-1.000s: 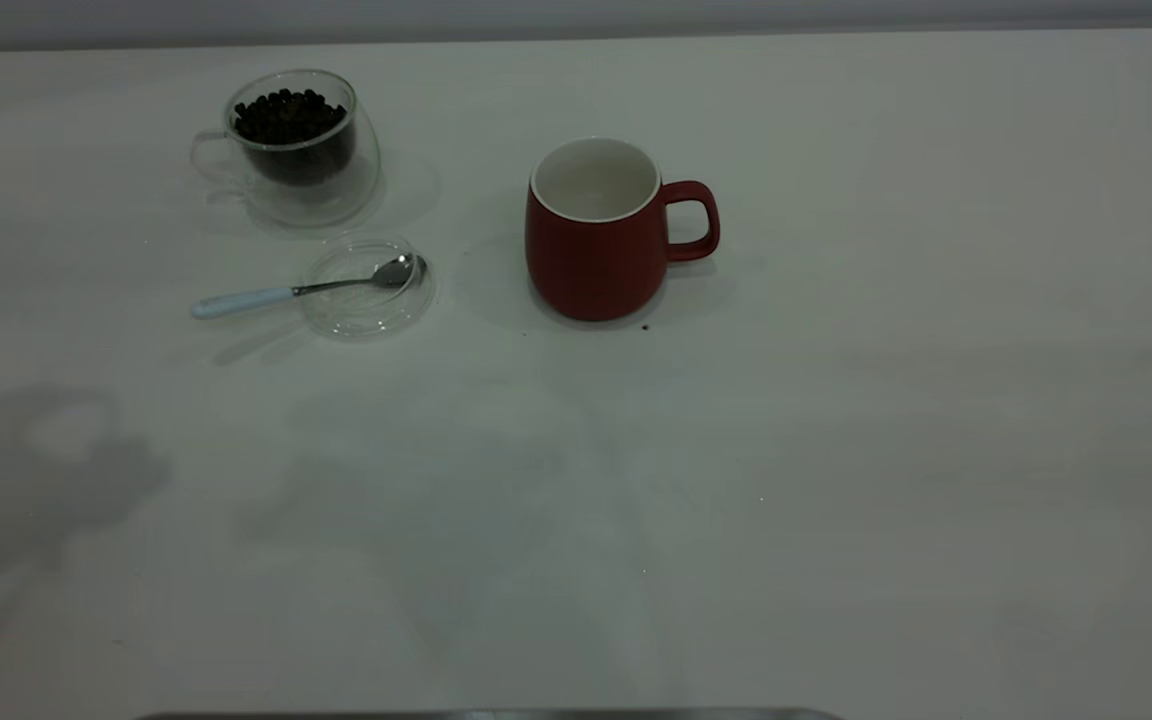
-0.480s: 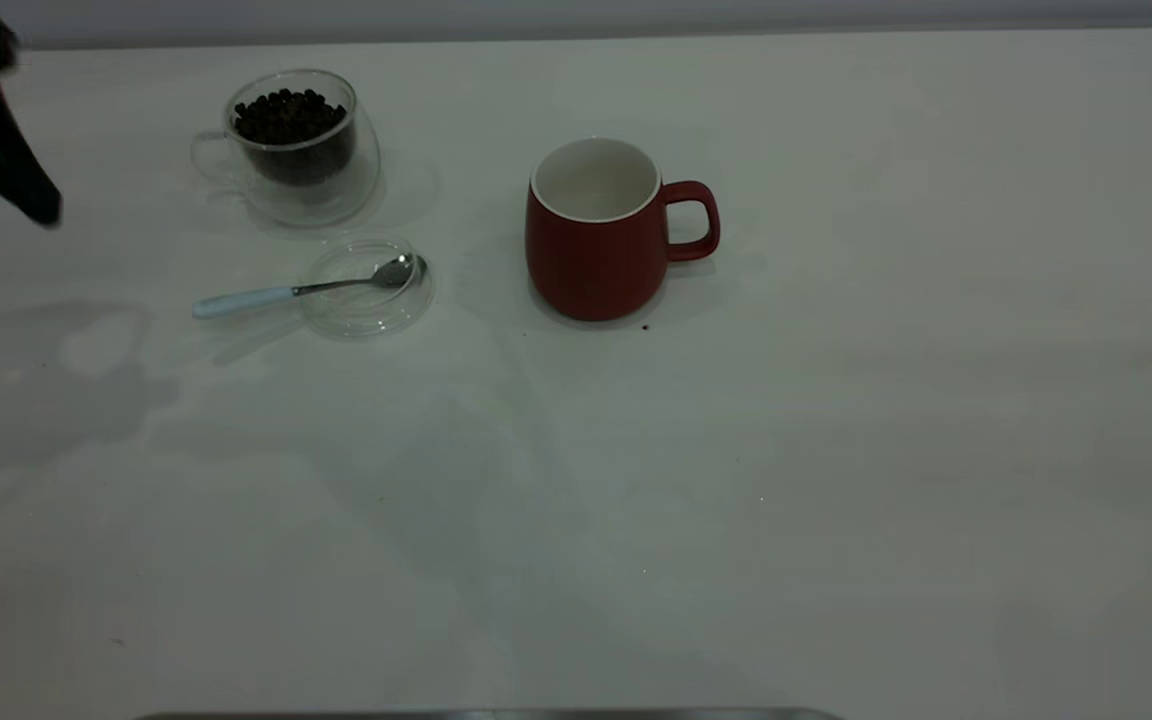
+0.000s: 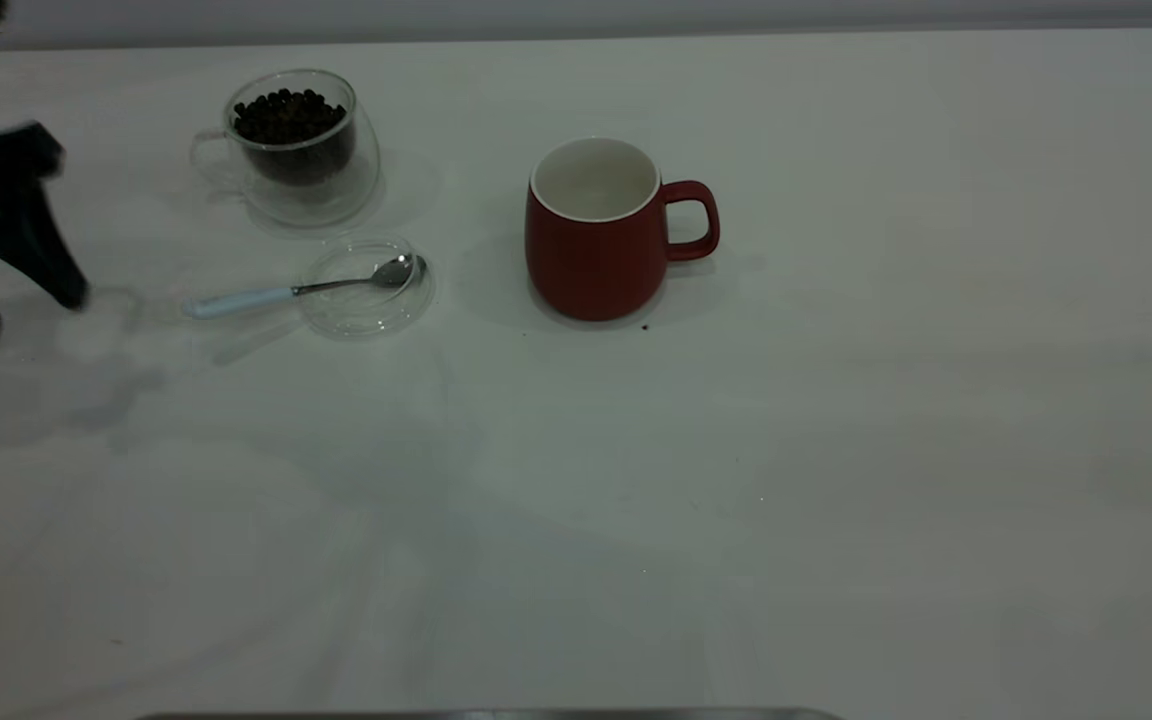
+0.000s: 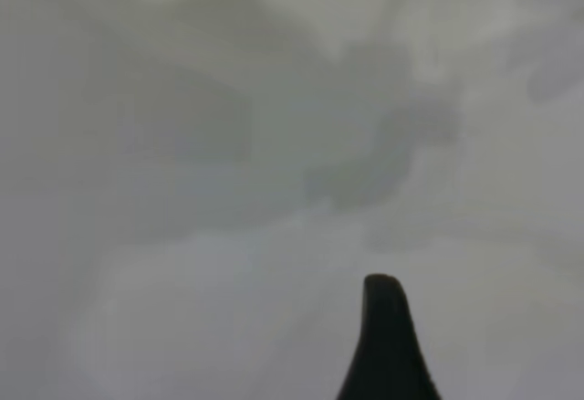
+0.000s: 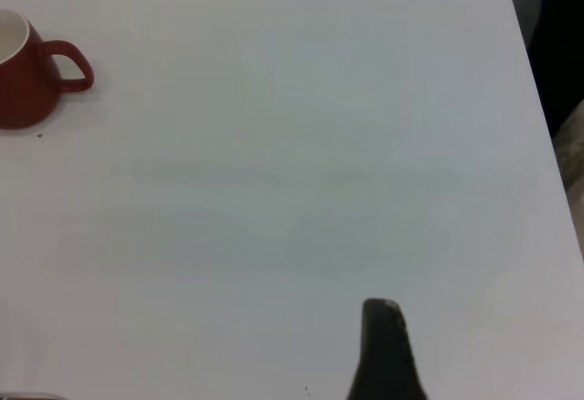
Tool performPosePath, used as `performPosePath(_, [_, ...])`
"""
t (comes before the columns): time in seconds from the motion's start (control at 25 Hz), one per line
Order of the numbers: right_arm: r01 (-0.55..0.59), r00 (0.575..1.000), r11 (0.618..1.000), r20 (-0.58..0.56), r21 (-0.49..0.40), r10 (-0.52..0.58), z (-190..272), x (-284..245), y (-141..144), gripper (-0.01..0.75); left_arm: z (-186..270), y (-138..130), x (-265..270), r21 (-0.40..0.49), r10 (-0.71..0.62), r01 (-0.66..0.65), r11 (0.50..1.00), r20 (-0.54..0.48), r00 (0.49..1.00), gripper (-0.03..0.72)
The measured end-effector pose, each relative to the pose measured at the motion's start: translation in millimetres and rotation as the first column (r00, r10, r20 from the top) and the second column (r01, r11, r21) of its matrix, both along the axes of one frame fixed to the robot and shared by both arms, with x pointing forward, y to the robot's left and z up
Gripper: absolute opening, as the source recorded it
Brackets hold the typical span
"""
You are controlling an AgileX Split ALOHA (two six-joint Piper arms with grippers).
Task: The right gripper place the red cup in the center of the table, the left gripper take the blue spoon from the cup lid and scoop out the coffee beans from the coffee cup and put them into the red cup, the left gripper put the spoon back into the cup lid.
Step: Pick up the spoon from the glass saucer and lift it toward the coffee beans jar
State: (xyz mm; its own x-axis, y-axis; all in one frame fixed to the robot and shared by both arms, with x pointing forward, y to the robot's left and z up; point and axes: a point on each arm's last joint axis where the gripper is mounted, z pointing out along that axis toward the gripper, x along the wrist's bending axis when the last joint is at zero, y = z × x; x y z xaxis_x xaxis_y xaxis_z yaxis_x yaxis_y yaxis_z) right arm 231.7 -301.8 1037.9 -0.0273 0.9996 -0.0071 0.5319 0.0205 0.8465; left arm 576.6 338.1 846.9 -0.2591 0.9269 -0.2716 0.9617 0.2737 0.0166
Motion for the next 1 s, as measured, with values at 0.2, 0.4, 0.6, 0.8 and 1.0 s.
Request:
performPosePath(0.2, [0.0, 1.0, 1.0, 0.0, 0.0, 0.0, 0, 0, 0, 0.573, 16, 37, 11, -0.136, 0.092, -0.088, 0.987, 0.023, 0.996, 0.595])
performPosePath(0.4, [0.0, 1.0, 1.0, 0.0, 0.0, 0.0, 0, 0, 0, 0.573, -8, 21, 12, -0.362, 0.049, -0.043, 0.931, 0.007, 0.999, 0.595])
performPosePath(0.6, [0.0, 1.0, 1.0, 0.0, 0.0, 0.0, 0, 0, 0, 0.573, -32, 15, 13, -0.435, 0.047, -0.033, 0.9, 0.022, 0.999, 0.595])
performPosePath(0.8, [0.0, 1.0, 1.0, 0.0, 0.0, 0.0, 0, 0, 0, 0.573, -49, 11, 12, -0.449, 0.007, 0.017, 0.893, 0.052, 0.999, 0.595])
performPosePath(1.0, [0.0, 1.0, 1.0, 0.0, 0.0, 0.0, 0, 0, 0, 0.573, -59, 8, 18, -0.471, 0.036, 0.024, 0.882, 0.119, 0.992, 0.595])
